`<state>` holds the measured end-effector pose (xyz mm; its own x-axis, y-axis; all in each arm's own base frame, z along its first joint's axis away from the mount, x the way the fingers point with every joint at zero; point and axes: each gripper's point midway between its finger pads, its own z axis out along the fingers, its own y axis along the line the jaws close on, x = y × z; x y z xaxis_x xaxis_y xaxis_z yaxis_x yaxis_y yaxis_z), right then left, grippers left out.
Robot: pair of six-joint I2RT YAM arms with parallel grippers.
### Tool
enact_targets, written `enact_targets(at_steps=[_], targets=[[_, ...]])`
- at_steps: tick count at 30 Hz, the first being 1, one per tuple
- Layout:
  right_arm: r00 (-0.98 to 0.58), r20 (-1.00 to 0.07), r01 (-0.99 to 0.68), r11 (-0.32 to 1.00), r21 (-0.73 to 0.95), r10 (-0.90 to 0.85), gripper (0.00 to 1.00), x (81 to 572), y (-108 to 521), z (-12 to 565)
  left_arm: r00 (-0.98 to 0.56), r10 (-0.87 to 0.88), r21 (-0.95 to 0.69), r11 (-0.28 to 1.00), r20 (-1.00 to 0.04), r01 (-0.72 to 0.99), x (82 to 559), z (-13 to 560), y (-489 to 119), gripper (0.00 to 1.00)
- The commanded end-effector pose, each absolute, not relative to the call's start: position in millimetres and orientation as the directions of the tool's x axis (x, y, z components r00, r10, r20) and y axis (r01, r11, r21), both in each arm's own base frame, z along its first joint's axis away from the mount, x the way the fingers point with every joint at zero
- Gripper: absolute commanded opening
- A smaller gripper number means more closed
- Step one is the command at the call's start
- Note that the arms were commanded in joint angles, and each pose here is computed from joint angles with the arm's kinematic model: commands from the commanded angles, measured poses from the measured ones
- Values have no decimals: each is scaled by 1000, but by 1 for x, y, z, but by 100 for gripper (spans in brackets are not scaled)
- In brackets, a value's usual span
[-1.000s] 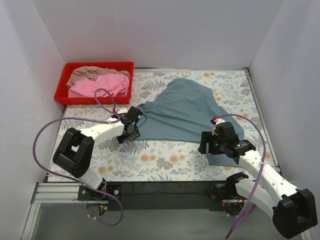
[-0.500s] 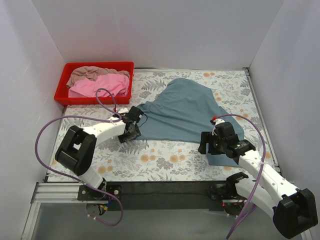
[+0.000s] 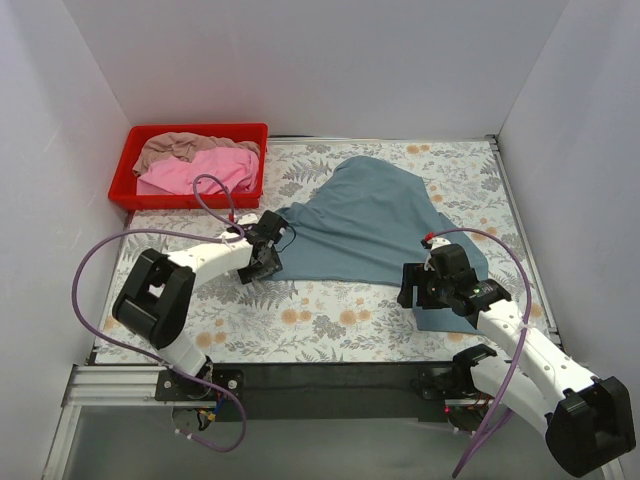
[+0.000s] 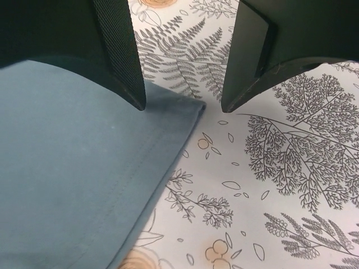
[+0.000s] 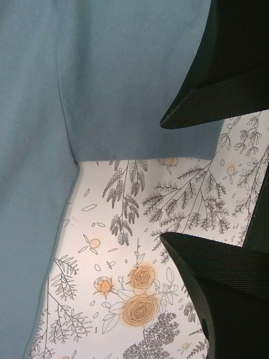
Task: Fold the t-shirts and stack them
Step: Flatten the tshirt out
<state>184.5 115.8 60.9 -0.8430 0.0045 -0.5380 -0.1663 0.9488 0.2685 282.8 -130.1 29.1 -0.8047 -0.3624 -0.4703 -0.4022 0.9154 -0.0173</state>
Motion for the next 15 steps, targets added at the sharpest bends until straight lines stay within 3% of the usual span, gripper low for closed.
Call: enact_targets(at_steps=[1, 10, 14, 15], targets=[[-827, -562, -160, 956, 246, 6, 80, 190, 113, 67, -801, -336, 18, 918, -496, -396, 291, 26, -128, 54], [-826, -563, -136, 965, 226, 15, 80, 192, 108, 67, -832, -315, 45, 926, -457, -376, 277, 8, -124, 39], [-827, -562, -116, 974, 195, 14, 80, 192, 102, 68, -847, -303, 57, 930, -437, -362, 267, 1, -120, 20], [-829, -559, -109, 978, 180, 10, 80, 192, 99, 68, -849, -296, 58, 933, -437, -355, 266, 1, -120, 11]])
